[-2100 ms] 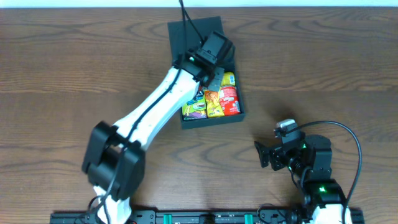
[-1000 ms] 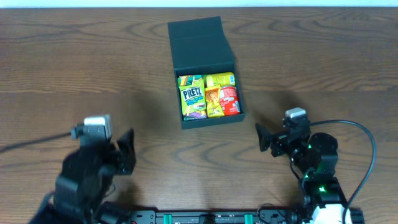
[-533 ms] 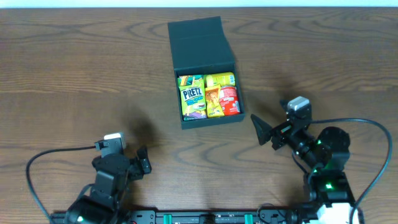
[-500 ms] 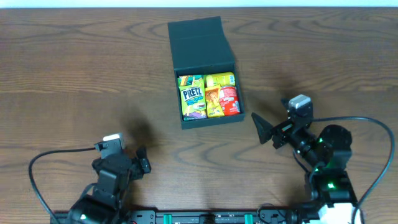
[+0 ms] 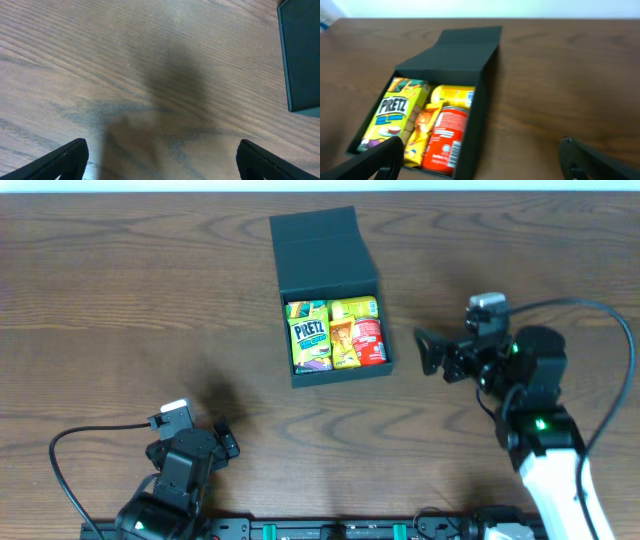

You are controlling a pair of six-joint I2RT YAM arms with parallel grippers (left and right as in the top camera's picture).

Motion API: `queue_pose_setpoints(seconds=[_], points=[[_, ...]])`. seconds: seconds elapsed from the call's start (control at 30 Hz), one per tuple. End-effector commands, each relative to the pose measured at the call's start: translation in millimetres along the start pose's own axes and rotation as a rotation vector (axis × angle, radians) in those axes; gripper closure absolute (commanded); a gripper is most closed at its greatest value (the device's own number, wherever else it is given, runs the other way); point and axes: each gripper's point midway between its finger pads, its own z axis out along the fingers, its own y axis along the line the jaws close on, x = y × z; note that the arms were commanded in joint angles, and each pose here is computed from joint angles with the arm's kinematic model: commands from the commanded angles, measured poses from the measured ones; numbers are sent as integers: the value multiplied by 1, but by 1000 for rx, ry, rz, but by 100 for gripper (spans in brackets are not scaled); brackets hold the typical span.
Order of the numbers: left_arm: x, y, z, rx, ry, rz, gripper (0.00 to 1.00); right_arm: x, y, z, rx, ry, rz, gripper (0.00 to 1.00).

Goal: Pack container
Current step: 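Move the right gripper to the box's right wall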

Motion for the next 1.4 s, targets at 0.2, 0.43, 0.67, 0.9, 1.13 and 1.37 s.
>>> queue_pose_setpoints(seconds=[0.2,0.43,0.67,0.9,1.13,1.37], points=[[-2,3,0,-18,-12,-13,5,61,24,18,-198,280,172,1],[-2,3,0,-17,-12,-13,5,91,3,25,6,415,139,1],[-2,3,0,-18,-12,-13,5,81,-6,18,150,461,82,1],[-2,3,0,-18,-12,-13,5,59,-29,-1,331,516,23,1],[-2,3,0,-18,-12,-13,5,67,-22,15,293,584,-63,1],[-2,3,0,-18,-12,-13,5,67,-12,42,219,625,-61,1]])
